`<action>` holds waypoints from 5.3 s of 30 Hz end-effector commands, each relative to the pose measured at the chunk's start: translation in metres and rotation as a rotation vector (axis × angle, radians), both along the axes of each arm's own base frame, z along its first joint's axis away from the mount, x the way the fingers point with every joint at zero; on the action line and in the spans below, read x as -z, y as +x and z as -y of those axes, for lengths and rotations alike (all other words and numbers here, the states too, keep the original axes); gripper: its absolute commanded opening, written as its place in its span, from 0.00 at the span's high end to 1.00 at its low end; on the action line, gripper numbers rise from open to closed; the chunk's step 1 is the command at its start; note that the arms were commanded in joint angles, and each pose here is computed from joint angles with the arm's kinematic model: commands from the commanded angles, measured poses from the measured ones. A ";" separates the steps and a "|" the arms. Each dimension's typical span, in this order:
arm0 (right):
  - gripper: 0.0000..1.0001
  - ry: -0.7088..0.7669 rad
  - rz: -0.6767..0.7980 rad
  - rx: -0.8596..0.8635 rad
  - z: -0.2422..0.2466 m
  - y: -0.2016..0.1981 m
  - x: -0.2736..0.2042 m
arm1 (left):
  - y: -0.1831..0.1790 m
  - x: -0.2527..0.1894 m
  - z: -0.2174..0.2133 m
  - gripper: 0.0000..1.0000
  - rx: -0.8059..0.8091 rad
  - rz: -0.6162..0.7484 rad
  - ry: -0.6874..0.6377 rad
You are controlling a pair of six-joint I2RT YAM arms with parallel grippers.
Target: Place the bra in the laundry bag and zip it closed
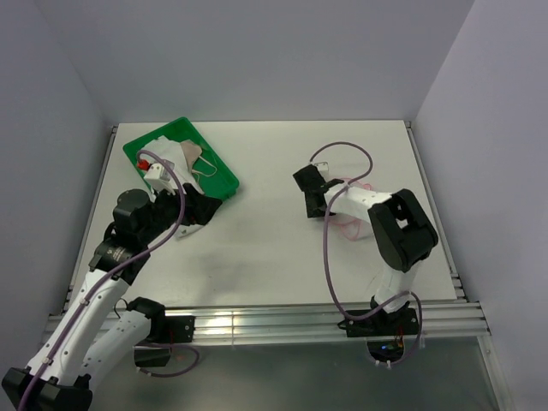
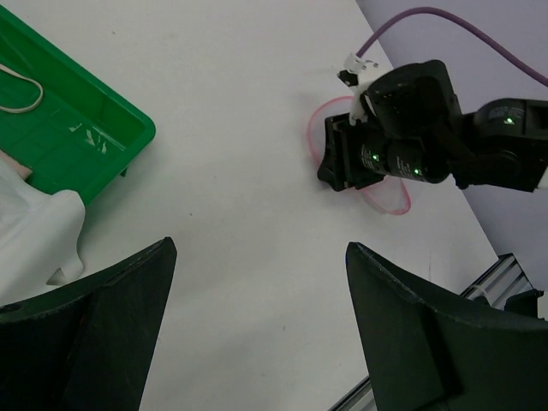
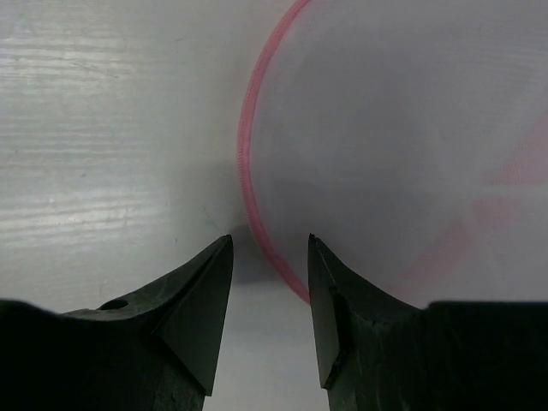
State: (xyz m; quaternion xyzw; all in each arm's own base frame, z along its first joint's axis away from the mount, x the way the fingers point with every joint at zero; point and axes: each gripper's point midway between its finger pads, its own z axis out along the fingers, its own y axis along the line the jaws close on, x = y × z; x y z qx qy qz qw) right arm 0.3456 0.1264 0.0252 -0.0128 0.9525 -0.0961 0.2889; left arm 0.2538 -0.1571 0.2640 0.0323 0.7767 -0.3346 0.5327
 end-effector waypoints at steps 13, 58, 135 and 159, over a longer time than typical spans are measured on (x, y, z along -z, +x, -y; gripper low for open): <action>1.00 0.032 0.012 -0.031 -0.023 0.025 -0.010 | -0.006 -0.008 0.008 0.12 0.075 0.050 -0.005; 1.00 0.657 0.770 0.091 0.061 -0.049 -0.247 | 0.011 0.038 0.145 0.12 0.290 -0.187 -0.151; 0.88 0.418 0.494 0.390 0.094 -0.029 -0.095 | 0.095 0.119 0.347 0.45 0.667 -0.176 0.086; 0.57 0.670 0.742 0.177 0.072 -0.038 -0.196 | 0.123 0.024 0.285 0.12 0.299 0.006 -0.150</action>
